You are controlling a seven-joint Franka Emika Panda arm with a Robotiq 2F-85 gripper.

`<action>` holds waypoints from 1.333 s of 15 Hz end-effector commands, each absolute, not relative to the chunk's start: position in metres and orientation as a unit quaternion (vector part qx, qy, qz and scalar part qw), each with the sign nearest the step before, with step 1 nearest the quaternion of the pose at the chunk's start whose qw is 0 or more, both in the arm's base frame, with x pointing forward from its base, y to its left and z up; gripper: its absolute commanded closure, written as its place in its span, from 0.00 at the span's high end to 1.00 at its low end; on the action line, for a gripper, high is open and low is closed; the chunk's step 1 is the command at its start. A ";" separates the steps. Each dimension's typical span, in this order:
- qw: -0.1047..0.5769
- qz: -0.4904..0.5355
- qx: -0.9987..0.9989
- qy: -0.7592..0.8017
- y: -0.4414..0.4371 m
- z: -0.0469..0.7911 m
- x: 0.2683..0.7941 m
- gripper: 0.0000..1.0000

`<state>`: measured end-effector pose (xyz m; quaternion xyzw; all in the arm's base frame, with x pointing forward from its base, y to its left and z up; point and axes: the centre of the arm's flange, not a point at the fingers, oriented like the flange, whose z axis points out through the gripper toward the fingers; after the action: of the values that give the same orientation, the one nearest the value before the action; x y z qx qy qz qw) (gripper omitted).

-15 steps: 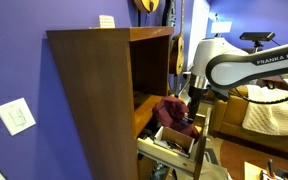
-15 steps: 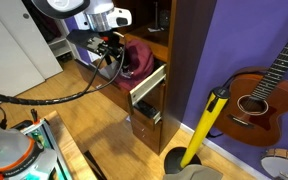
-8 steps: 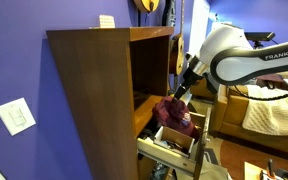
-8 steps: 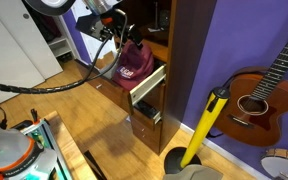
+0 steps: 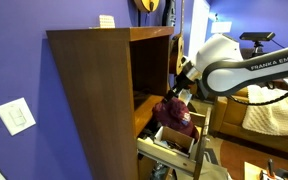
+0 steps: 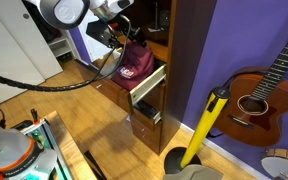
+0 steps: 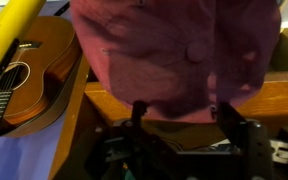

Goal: Open the drawer and put the cap into it

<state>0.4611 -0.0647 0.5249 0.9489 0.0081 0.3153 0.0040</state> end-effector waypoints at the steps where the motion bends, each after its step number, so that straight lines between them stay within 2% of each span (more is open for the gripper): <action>1: -0.023 0.303 0.953 0.012 -0.058 0.497 0.471 0.46; 6: -0.030 0.255 0.966 0.016 -0.053 0.472 0.477 0.11; 10: -0.027 0.201 0.979 0.033 -0.051 0.456 0.475 0.00; 12: -0.022 0.181 0.983 0.031 -0.052 0.450 0.474 0.05; 13: -0.022 0.181 0.983 0.030 -0.053 0.449 0.474 0.22; 17: -0.014 0.202 0.979 0.018 -0.058 0.453 0.475 0.46; 20: -0.010 0.219 0.976 0.015 -0.064 0.473 0.467 0.69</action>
<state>0.4755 -0.0576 0.4582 0.9779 0.0182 0.2072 -0.0205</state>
